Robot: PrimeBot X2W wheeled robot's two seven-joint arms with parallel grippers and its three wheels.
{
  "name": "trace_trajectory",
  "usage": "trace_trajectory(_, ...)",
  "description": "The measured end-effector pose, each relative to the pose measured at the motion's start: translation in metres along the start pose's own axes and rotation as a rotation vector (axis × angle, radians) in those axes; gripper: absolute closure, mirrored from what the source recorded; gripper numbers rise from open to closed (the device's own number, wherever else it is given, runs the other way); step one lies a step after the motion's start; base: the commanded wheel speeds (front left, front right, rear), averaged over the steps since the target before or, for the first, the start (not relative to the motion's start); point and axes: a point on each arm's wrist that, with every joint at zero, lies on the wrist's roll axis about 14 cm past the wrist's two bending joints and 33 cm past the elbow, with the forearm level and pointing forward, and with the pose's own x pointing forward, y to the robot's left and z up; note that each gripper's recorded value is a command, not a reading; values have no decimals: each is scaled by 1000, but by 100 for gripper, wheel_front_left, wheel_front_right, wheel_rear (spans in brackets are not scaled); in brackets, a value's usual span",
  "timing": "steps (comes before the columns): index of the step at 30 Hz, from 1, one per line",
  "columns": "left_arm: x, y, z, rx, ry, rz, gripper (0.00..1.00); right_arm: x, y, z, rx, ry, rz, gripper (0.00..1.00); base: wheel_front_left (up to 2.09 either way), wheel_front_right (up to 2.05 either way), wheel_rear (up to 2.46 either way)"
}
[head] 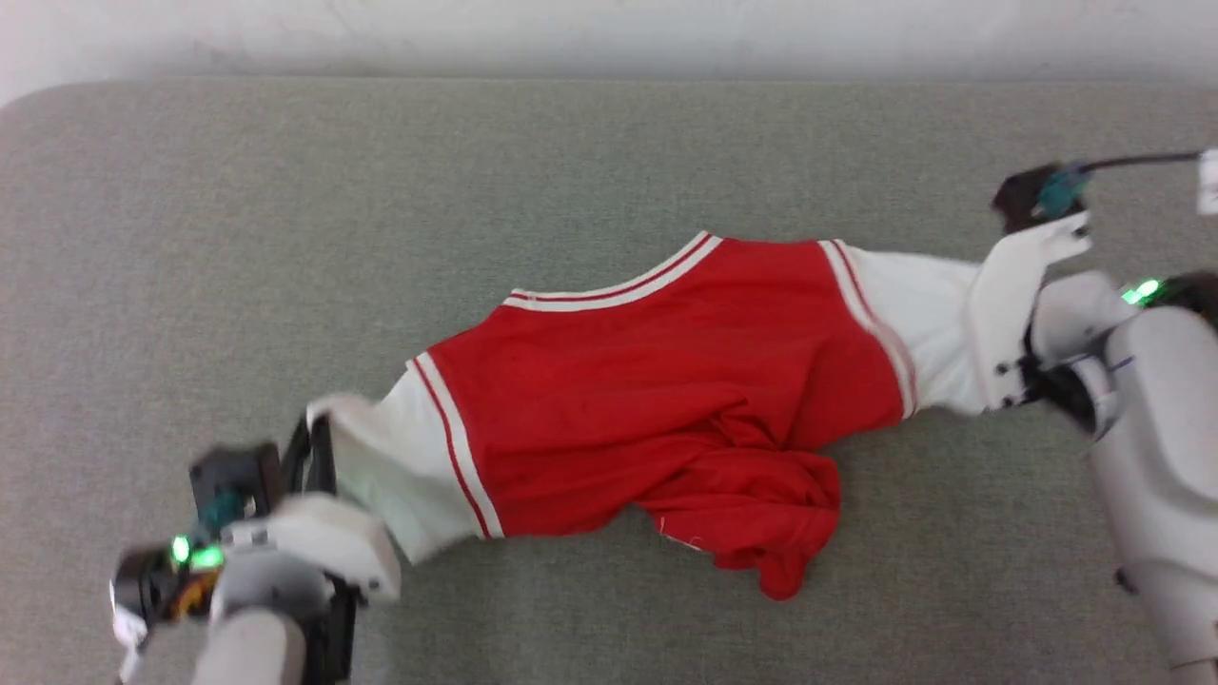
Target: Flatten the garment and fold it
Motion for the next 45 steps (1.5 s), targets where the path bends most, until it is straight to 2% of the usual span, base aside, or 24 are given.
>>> trace_trajectory(6, 44, -30, 99, 113, -220, -131, 100, -28, -52, 71, -29, -212, -114, 100, 0, 0, 0)
trace_trajectory(10, 73, -49, 165, 200, -346, -157, 100, -46, -81, 120, -41, -344, -180, 100, 0, 0, 0)
trace_trajectory(16, 115, -77, 243, 246, -471, -178, 100, -61, -112, 172, -39, -481, -242, 100, 0, 0, 0)
trace_trajectory(22, 147, -89, 309, 215, -621, -125, 100, -83, -139, 223, -49, -652, -314, 100, 0, 0, 0)
trace_trajectory(30, 158, -103, 371, 115, -871, -72, 100, -130, -164, 279, -122, -919, -430, 100, 0, 0, 0)
trace_trajectory(33, 160, -107, 381, 87, -937, -72, 100, -140, -167, 289, -161, -990, -461, 100, 0, 0, 0)
trace_trajectory(36, 171, -110, 373, 80, -934, -70, 100, -141, -170, 292, -187, -1031, -477, 100, 0, 0, 0)
trace_trajectory(40, 198, -111, 329, 128, -793, -86, 100, -107, -166, 272, -145, -961, -422, 100, 0, 0, 0)
trace_trajectory(45, 220, -100, 242, 197, -523, -117, 100, -48, -143, 214, -91, -797, -300, 100, 0, 0, 0)
